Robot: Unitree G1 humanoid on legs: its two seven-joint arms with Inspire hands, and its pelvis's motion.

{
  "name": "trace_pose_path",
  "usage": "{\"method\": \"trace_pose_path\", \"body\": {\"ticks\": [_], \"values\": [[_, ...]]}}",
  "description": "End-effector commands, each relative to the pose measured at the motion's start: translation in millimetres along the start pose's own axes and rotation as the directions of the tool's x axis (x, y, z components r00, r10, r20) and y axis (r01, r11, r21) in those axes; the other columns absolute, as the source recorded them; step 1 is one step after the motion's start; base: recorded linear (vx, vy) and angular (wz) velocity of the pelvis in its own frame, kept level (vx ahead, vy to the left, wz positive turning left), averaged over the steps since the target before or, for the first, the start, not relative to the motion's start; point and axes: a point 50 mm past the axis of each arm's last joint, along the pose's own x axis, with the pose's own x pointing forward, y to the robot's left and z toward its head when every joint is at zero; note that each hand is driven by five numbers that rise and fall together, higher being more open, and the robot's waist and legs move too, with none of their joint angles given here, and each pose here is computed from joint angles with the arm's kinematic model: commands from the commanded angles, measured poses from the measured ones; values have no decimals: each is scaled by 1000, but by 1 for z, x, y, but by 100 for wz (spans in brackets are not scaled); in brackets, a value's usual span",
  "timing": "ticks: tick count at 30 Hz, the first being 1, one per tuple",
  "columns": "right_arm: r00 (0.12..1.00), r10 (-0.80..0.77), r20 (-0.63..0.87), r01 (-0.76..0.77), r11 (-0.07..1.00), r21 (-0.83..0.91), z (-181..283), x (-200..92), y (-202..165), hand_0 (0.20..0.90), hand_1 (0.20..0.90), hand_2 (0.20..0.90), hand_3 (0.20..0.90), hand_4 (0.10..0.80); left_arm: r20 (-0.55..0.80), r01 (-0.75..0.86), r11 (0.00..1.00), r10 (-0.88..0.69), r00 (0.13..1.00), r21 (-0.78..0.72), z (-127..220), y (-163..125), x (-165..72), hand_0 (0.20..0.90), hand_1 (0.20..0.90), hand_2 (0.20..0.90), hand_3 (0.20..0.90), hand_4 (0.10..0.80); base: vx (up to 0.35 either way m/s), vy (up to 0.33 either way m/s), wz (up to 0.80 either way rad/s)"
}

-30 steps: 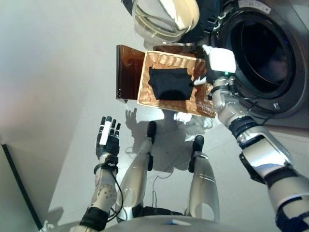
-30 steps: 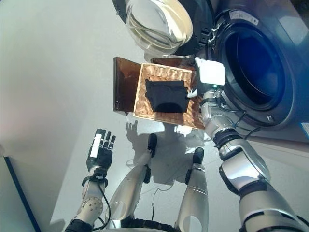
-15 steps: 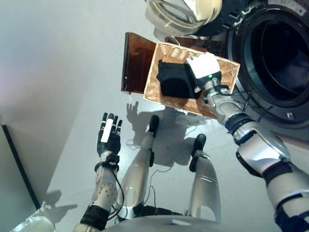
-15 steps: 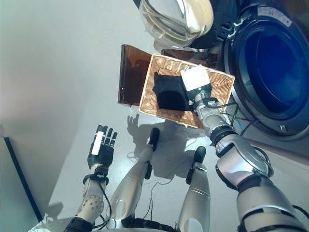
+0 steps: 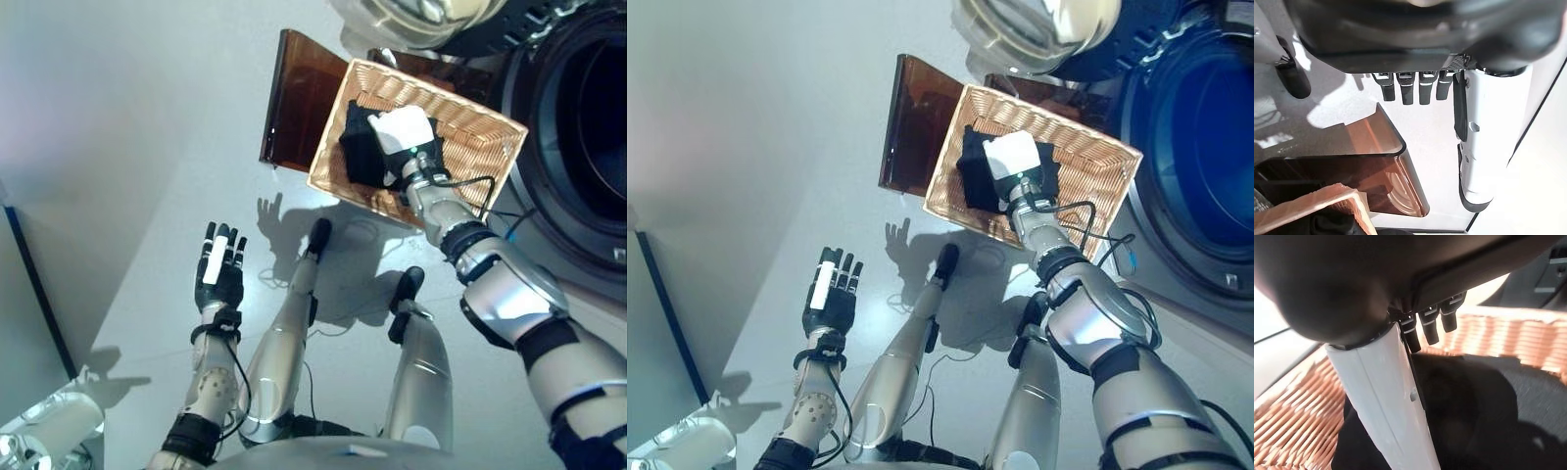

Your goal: Pick up the clothes and place them into the washing machine

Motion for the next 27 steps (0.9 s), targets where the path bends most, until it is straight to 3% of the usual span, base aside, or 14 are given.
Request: {"method": "trace_pose_path", "body": {"ticks": [1, 17, 18, 19, 20, 27], "values": [[988, -148, -48, 148, 989, -4, -17, 17, -45, 900, 900, 900, 900, 800, 157, 144, 988, -152, 976, 56, 34, -26, 4, 900, 900, 900, 900, 800, -24, 29, 14], [956, -175, -234, 183, 983, 13, -77, 17, -66, 900, 900, 900, 900, 800, 155, 197, 979, -201, 967, 43, 33, -37, 1, 900, 900, 900, 900, 800, -31, 32, 8], [954, -179, -242, 189, 982, 17, -79, 18, -70, 790, 790, 790, 790, 722, 153, 198, 979, -203, 967, 42, 33, -38, 1, 900, 900, 900, 900, 800, -36, 41, 3], [950, -184, -252, 194, 981, 17, -82, 18, -71, 337, 337, 337, 337, 398, 151, 199, 979, -203, 967, 42, 32, -38, 2, 900, 900, 900, 900, 800, -34, 48, 1], [947, -195, -257, 205, 979, 12, -84, 18, -73, 200, 200, 200, 200, 300, 152, 198, 979, -203, 967, 44, 33, -38, 2, 900, 900, 900, 900, 800, -22, 32, -1], [938, -219, -269, 233, 972, 21, -87, 18, -79, 200, 200, 200, 200, 300, 149, 175, 983, -182, 972, 62, 32, -33, 3, 900, 900, 900, 900, 800, -9, 10, 0]]}}
